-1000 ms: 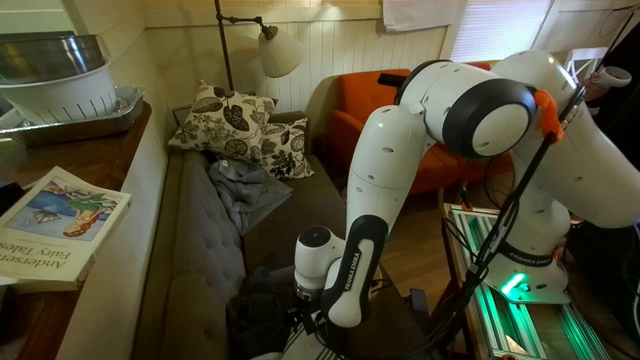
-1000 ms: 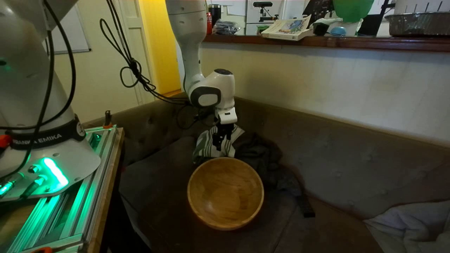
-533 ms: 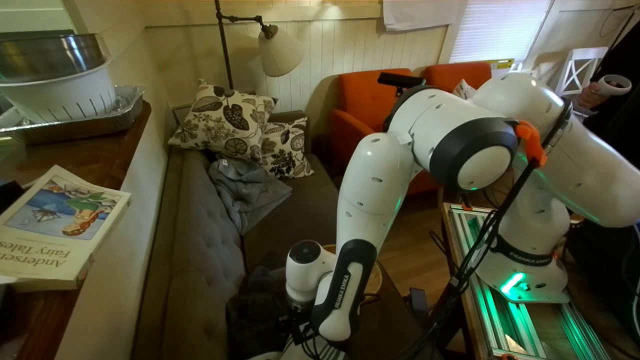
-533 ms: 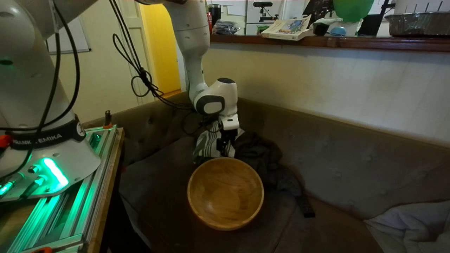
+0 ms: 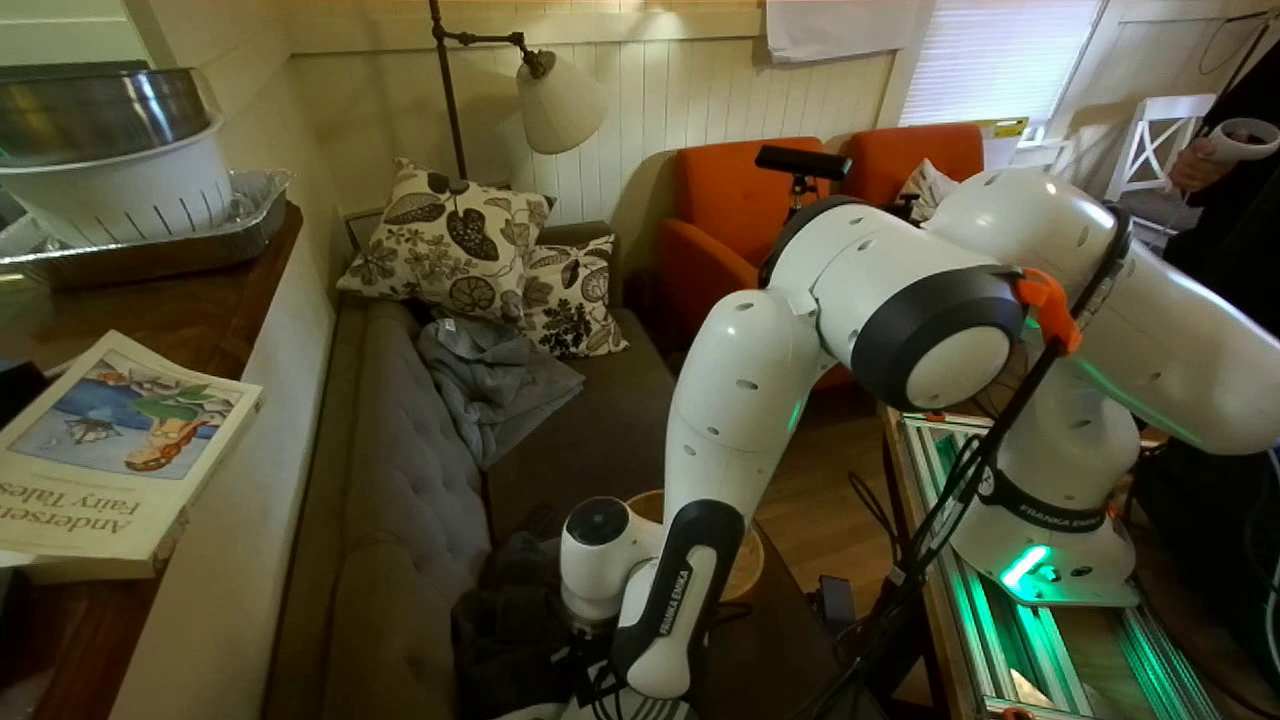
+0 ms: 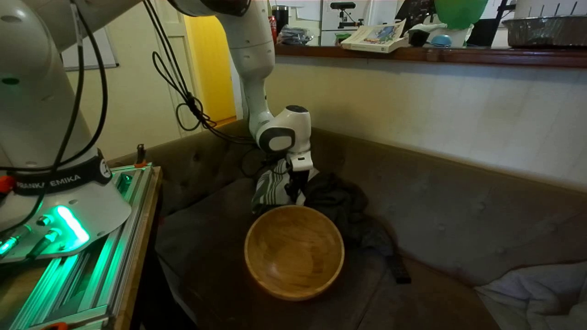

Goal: Put the white towel in the basket

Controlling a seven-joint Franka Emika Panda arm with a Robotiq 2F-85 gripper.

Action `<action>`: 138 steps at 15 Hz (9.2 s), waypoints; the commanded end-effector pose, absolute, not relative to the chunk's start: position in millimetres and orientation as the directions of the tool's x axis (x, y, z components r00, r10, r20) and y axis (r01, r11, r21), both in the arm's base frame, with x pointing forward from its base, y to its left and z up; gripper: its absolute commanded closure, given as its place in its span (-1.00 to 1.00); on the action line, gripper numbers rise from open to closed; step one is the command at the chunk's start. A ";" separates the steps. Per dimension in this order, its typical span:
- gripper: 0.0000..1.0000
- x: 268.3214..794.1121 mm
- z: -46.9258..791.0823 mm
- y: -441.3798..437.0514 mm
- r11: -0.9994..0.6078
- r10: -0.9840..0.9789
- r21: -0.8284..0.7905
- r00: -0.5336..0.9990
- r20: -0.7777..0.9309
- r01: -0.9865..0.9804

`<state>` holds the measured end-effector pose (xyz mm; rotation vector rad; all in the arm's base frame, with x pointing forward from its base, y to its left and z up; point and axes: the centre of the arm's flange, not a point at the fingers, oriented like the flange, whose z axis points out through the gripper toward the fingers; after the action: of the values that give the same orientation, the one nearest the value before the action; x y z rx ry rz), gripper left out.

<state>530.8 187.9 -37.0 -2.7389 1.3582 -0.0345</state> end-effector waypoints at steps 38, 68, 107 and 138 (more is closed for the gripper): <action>0.96 479.5 157.3 -88.5 -0.281 -0.960 0.356 0.265 -0.094 -0.892; -1.00 497.0 74.4 91.5 -0.627 -0.778 0.224 0.585 -0.230 -0.746; 0.97 525.9 29.5 202.7 -0.770 -0.631 0.137 0.775 -0.026 -0.623; -0.57 455.6 52.5 74.8 -0.256 -0.963 0.296 0.268 0.000 -0.920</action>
<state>454.1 58.8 9.8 -2.6492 2.2210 0.2466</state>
